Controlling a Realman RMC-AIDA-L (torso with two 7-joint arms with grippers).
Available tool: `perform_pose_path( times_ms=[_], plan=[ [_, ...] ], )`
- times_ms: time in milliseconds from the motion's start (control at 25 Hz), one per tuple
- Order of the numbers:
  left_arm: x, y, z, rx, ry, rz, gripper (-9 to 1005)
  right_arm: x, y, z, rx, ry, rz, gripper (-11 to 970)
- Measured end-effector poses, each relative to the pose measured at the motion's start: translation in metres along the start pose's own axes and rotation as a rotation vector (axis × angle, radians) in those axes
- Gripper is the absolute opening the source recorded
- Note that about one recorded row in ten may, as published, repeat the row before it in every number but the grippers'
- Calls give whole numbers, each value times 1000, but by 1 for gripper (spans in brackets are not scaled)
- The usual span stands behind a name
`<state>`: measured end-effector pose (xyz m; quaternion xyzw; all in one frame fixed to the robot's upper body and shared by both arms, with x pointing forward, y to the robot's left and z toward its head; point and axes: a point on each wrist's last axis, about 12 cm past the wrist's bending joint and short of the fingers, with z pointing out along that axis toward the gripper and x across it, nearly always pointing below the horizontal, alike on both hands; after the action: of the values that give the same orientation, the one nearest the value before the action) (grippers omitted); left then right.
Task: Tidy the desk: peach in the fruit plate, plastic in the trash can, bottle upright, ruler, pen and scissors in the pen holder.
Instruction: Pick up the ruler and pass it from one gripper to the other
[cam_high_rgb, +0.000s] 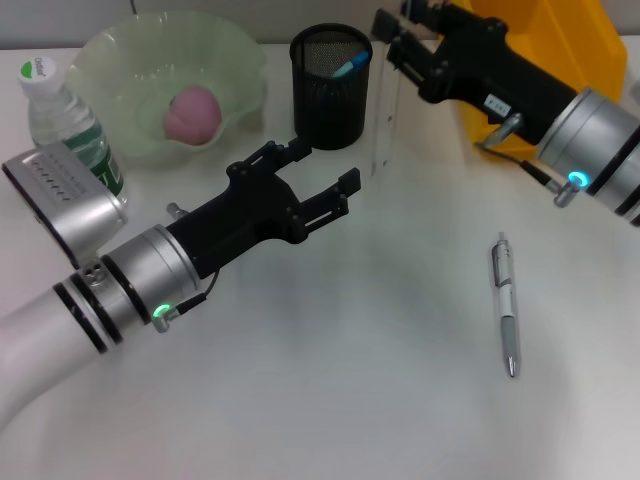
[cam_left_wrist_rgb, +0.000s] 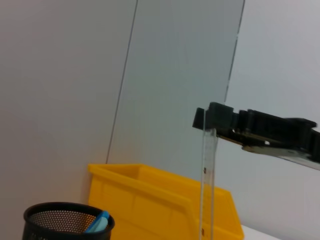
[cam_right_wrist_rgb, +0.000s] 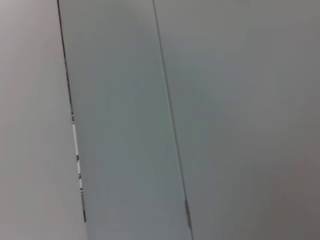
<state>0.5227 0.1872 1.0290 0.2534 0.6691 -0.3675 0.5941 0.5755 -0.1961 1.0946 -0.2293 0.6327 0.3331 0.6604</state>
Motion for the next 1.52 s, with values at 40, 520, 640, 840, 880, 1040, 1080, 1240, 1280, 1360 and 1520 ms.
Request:
perform_pose_path(
  times_ms=[40, 520, 640, 840, 880, 1040, 1080, 1240, 1280, 1360, 1520],
  plan=[
    [2, -2, 3, -13, 3, -2, 741, 2, 2, 1, -4, 2, 1, 379],
    [6, -5, 10, -71, 11, -55, 738, 15, 20, 3, -54, 16, 26, 378],
    [6, -5, 11, -79, 15, -61, 737, 16, 24, 4, -69, 23, 25, 379],
    [8, -7, 13, -92, 17, -74, 736, 17, 31, 10, -89, 15, 39, 381],
    [8, -7, 13, -93, 18, -75, 736, 17, 31, 10, -89, 15, 39, 382],
    [8, -7, 15, -101, 17, -83, 735, 19, 37, 12, -107, 23, 36, 383],
    [8, -7, 15, -101, 17, -83, 734, 19, 37, 12, -110, 25, 36, 384],
    [8, -6, 14, -117, 14, -87, 733, 20, 38, 12, -111, 26, 36, 386],
    [8, -6, 14, -117, 14, -87, 733, 20, 37, 12, -109, 25, 37, 386],
    [9, -6, 14, -124, 16, -81, 733, 20, 36, 12, -105, 25, 37, 387],
    [9, -6, 14, -124, 18, -77, 732, 20, 36, 11, -101, 24, 38, 389]
  ],
)
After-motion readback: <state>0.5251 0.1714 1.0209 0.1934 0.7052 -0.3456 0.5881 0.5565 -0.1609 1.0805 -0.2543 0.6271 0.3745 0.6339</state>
